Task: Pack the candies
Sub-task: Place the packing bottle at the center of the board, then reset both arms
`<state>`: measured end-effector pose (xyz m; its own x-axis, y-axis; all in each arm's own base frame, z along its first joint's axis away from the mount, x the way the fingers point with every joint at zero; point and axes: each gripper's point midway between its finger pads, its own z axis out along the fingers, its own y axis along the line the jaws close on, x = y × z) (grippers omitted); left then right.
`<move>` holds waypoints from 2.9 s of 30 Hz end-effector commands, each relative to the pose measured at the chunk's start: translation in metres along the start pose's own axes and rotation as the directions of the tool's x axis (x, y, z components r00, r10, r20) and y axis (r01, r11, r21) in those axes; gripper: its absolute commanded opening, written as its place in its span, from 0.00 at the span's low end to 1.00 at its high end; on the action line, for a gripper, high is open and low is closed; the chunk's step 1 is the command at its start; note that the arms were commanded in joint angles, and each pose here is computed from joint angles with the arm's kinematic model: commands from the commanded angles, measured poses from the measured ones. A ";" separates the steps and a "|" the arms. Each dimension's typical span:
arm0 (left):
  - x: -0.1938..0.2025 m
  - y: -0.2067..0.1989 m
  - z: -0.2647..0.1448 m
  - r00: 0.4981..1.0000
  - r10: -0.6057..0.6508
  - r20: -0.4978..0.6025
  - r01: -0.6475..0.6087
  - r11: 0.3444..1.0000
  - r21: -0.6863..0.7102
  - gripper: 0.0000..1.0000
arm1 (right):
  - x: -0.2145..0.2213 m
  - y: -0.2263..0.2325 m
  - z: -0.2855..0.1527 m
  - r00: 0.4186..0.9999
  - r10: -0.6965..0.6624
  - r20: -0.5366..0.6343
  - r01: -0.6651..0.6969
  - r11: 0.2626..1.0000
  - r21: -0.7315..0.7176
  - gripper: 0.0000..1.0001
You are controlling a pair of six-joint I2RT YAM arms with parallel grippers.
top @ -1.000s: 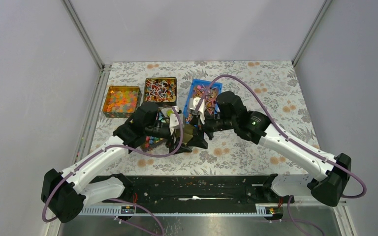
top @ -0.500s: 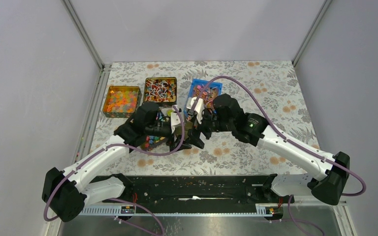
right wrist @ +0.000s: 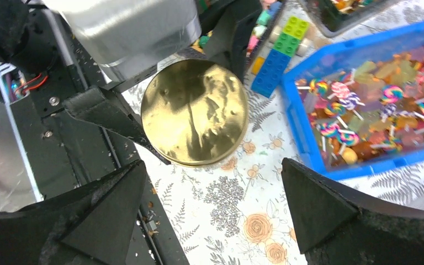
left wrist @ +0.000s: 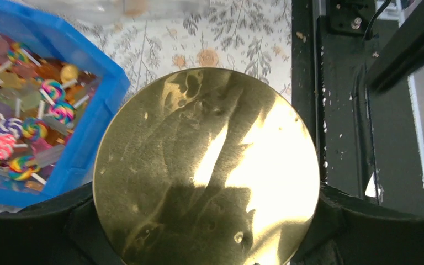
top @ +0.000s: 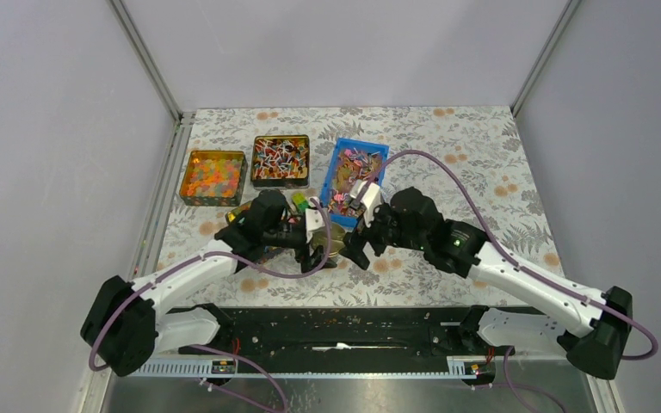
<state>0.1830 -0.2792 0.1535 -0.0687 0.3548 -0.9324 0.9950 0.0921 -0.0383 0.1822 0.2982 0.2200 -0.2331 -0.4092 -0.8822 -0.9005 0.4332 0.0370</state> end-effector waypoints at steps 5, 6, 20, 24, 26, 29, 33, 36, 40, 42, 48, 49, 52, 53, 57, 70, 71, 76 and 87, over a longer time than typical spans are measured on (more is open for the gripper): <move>0.014 0.021 0.033 0.992 0.124 0.003 -0.124 0.992 -0.016 0.52 | -0.008 -0.031 -0.031 0.994 0.062 0.087 -0.077 0.980 0.182 1.00; 0.018 0.022 0.037 0.991 0.133 -0.007 -0.133 0.991 -0.010 0.52 | -0.007 -0.032 -0.033 0.995 0.061 0.084 -0.076 0.979 0.190 1.00; 0.067 0.026 0.069 0.989 0.098 -0.108 -0.101 0.995 -0.022 0.65 | 0.001 -0.037 -0.043 0.995 0.068 0.066 -0.082 0.970 0.229 1.00; 0.074 0.022 0.070 0.990 0.079 -0.114 -0.082 0.996 -0.018 0.70 | 0.002 -0.039 -0.043 0.996 0.067 0.060 -0.079 0.967 0.242 1.00; 0.077 0.021 0.070 0.991 0.068 -0.119 -0.071 0.997 -0.019 0.84 | 0.002 -0.040 -0.044 0.996 0.067 0.062 -0.080 0.965 0.248 0.99; 0.078 0.019 0.070 0.991 0.058 -0.121 -0.061 0.998 -0.021 0.99 | 0.006 -0.042 -0.044 0.996 0.073 0.054 -0.084 0.962 0.260 1.00; 0.075 0.018 0.068 0.991 0.063 -0.117 -0.066 0.998 -0.022 0.99 | 0.009 -0.044 -0.044 0.996 0.077 0.052 -0.088 0.958 0.271 1.00; 0.075 0.017 0.066 0.990 0.064 -0.124 -0.068 0.997 -0.023 0.99 | 0.010 -0.044 -0.044 0.996 0.073 0.050 -0.084 0.958 0.275 1.00; 0.068 0.015 0.060 0.991 0.067 -0.116 -0.071 0.997 -0.031 0.99 | 0.011 -0.045 -0.043 0.996 0.074 0.045 -0.083 0.958 0.276 1.00; 0.060 0.015 0.056 0.993 0.063 -0.100 -0.068 0.997 -0.046 0.99 | 0.012 -0.045 -0.042 0.996 0.076 0.041 -0.085 0.958 0.273 1.00; 0.037 0.007 0.043 0.999 0.019 -0.031 -0.021 0.997 -0.079 0.99 | 0.016 -0.041 -0.037 0.996 0.089 0.027 -0.093 0.963 0.253 1.00; 0.035 0.006 0.041 1.000 0.011 -0.023 -0.013 0.996 -0.088 0.99 | 0.017 -0.041 -0.036 0.995 0.093 0.024 -0.096 0.964 0.250 1.00; 0.027 0.008 0.033 1.000 -0.004 0.005 0.005 0.992 -0.127 0.99 | 0.018 -0.040 -0.034 0.995 0.100 0.017 -0.101 0.964 0.245 1.00; 0.024 0.010 0.031 1.000 -0.011 0.017 0.013 0.990 -0.141 0.99 | 0.018 -0.040 -0.033 0.995 0.101 0.015 -0.102 0.965 0.242 1.00; 0.008 0.026 0.018 0.992 -0.072 0.105 0.093 0.974 -0.204 0.99 | 0.020 -0.040 -0.030 0.993 0.116 0.004 -0.114 0.966 0.233 1.00; -0.027 0.097 -0.069 0.839 -0.227 0.494 0.439 0.819 -0.370 0.99 | 0.099 -0.127 -0.049 0.889 0.439 0.131 -0.445 0.760 0.473 1.00; -0.026 0.104 -0.080 0.826 -0.221 0.518 0.461 0.794 -0.397 0.99 | 0.109 -0.137 -0.056 0.879 0.453 0.147 -0.459 0.723 0.517 1.00; -0.008 0.130 -0.142 0.788 -0.161 0.594 0.551 0.616 -0.563 0.99 | 0.149 -0.171 -0.091 0.856 0.463 0.228 -0.484 0.567 0.667 1.00; 0.046 0.151 -0.227 0.955 -0.013 0.295 0.289 0.242 -0.926 0.99 | 0.172 -0.209 -0.104 0.908 0.349 0.234 -0.398 0.540 0.742 1.00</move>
<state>0.3056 -0.0771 0.2046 -0.0537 -0.1331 -0.9896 0.3207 0.9363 -0.1434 0.2669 0.0554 0.0920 -0.5479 0.0200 -0.8363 -0.0834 0.9934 0.0784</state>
